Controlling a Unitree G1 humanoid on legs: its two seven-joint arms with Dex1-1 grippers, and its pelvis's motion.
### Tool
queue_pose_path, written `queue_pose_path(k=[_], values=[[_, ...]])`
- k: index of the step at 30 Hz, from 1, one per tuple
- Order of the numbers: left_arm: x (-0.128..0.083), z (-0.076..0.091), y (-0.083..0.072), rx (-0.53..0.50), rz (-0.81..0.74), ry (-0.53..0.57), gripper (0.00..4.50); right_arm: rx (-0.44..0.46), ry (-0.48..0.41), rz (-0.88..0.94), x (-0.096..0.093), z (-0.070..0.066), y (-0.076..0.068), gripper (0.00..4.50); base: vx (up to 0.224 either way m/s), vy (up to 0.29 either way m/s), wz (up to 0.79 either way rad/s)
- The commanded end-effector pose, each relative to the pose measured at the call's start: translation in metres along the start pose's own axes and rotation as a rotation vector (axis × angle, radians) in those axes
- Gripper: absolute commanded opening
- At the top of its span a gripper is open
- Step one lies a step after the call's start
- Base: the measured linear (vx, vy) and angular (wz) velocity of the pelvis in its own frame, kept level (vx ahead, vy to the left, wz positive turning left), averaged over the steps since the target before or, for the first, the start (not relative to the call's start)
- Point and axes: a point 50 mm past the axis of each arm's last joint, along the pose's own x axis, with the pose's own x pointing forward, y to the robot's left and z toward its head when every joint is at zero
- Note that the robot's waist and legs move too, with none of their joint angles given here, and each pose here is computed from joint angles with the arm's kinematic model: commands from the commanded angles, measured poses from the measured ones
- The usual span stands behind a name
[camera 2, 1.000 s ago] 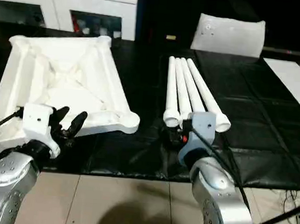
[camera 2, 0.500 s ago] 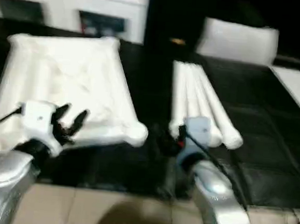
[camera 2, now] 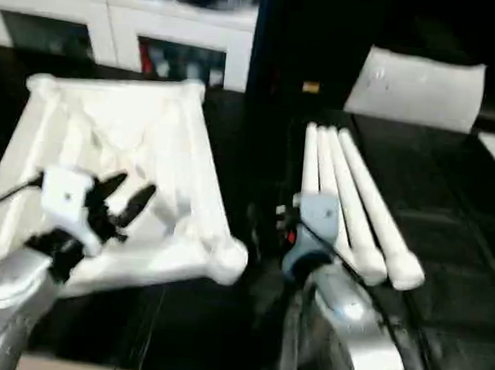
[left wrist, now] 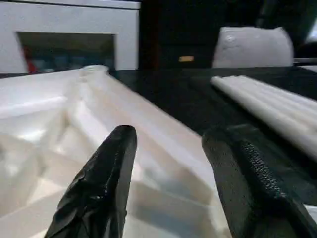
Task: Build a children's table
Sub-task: Pick table leg
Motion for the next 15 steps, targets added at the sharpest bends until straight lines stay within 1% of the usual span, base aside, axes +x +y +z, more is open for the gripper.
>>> queue_pose_path(k=[1, 4, 5, 6, 9, 10, 11, 13, 14, 15], values=[[0.001, 0.003, -0.006, -0.001, -0.056, 0.001, 2.94, 0.003, 0.044, -0.061, 0.001, -0.002, -0.009, 4.50, -0.050, -0.010, -0.05], [0.002, 0.004, -0.006, 0.028, -0.099, 0.023, 3.24, 0.006, 0.119, -0.146, 0.008, -0.002, -0.019, 4.50, -0.101, -0.018, -0.03], [0.003, 0.004, -0.006, 0.042, -0.117, 0.038, 3.33, 0.013, 0.164, -0.179, 0.012, -0.001, -0.024, 4.50, -0.147, -0.008, 0.03], [0.004, 0.003, -0.006, 0.052, -0.147, 0.060, 3.37, 0.019, 0.181, -0.175, 0.017, 0.002, -0.026, 4.50, -0.150, 0.003, -0.01], [0.004, 0.003, -0.008, 0.063, -0.193, 0.087, 3.55, 0.039, 0.205, -0.173, 0.024, 0.005, -0.028, 4.50, -0.120, 0.010, -0.03], [0.004, 0.003, -0.009, 0.067, -0.214, 0.100, 3.55, 0.049, 0.214, -0.177, 0.027, 0.006, -0.029, 4.50, -0.092, 0.015, -0.03], [0.003, 0.005, -0.012, 0.068, -0.268, 0.119, 3.75, 0.055, 0.218, -0.177, 0.036, 0.011, -0.031, 4.50, -0.067, 0.015, -0.03], [0.003, 0.005, -0.013, 0.068, -0.286, 0.126, 3.81, 0.054, 0.216, -0.170, 0.039, 0.013, -0.031, 4.50, -0.059, 0.022, -0.09], [0.003, 0.005, -0.014, 0.084, -0.316, 0.145, 3.81, 0.040, 0.220, -0.162, 0.047, 0.017, -0.031, 4.50, 0.000, 0.000, 0.00], [0.003, 0.006, -0.014, 0.087, -0.326, 0.151, 3.81, 0.029, 0.231, -0.156, 0.050, 0.018, -0.031, 4.50, 0.000, 0.000, 0.00]])
